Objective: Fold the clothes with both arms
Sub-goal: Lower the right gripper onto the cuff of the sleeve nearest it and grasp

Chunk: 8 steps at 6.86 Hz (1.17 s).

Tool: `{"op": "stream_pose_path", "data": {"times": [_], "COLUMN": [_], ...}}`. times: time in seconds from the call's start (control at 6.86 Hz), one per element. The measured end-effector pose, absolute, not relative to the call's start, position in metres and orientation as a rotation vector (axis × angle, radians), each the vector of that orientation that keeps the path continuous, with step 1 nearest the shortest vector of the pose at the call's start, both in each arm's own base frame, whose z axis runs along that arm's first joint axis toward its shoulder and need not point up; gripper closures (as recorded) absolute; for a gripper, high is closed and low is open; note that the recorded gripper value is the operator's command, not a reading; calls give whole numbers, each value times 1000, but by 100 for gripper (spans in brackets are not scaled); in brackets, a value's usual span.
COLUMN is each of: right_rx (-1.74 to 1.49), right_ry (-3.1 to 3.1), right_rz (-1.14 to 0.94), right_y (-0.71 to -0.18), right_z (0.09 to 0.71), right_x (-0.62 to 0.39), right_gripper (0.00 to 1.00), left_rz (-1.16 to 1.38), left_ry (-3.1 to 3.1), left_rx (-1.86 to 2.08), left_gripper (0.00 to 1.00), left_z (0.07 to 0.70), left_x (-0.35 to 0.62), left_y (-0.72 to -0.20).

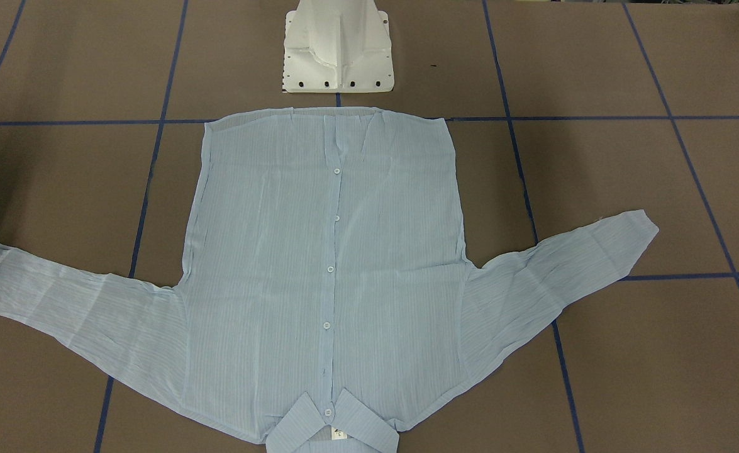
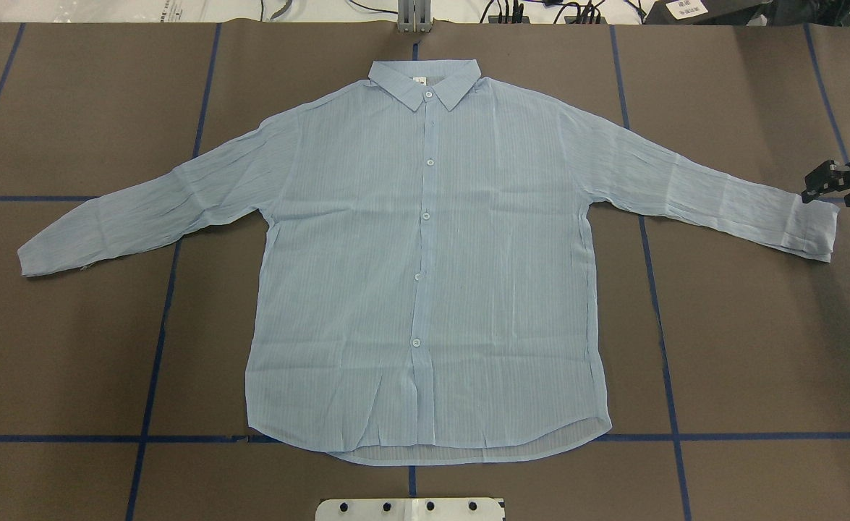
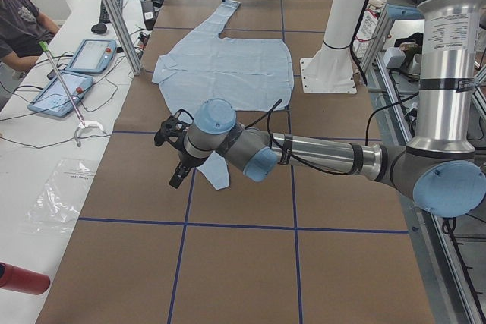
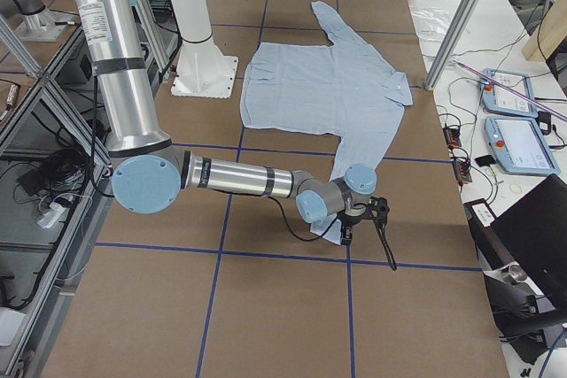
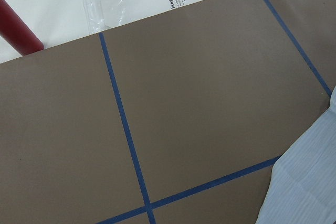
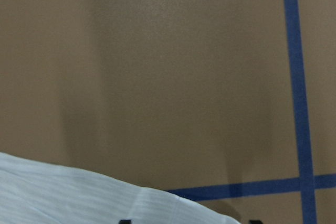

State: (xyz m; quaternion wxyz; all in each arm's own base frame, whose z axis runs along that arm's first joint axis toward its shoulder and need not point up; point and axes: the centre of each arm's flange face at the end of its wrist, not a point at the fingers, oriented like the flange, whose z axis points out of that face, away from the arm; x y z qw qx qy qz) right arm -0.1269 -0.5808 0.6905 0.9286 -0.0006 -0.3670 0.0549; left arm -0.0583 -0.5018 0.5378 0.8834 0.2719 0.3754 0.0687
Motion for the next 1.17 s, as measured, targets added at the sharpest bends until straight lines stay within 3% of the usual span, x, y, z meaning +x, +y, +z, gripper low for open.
{"op": "stream_pose_path", "data": {"times": [0.29, 0.44, 0.58, 0.73, 0.87, 1.17], "right_rx": [-6, -13, -20, -29, -38, -41], "right_ry": [-731, -727, -723, -720, -717, -717], "right_rz": [122, 125, 128, 132, 136, 134], "right_y": [-583, -582, -581, -580, -579, -580], "right_z": [700, 705, 708, 713, 718, 718], "right_x": [-126, -125, -125, -125, -124, -126], "right_gripper": [27, 39, 52, 86, 100, 100], "left_rz": [143, 144, 146, 147, 148, 149], "left_ry": [780, 780, 779, 778, 777, 778], "left_rx": [571, 575, 580, 584, 586, 588], "left_gripper": [0, 0, 0, 0, 0, 0], "left_z": [535, 533, 530, 528, 526, 525], "left_x": [-59, -59, -59, -59, -59, -59], "left_y": [-501, -501, -499, -495, -493, -492]}}
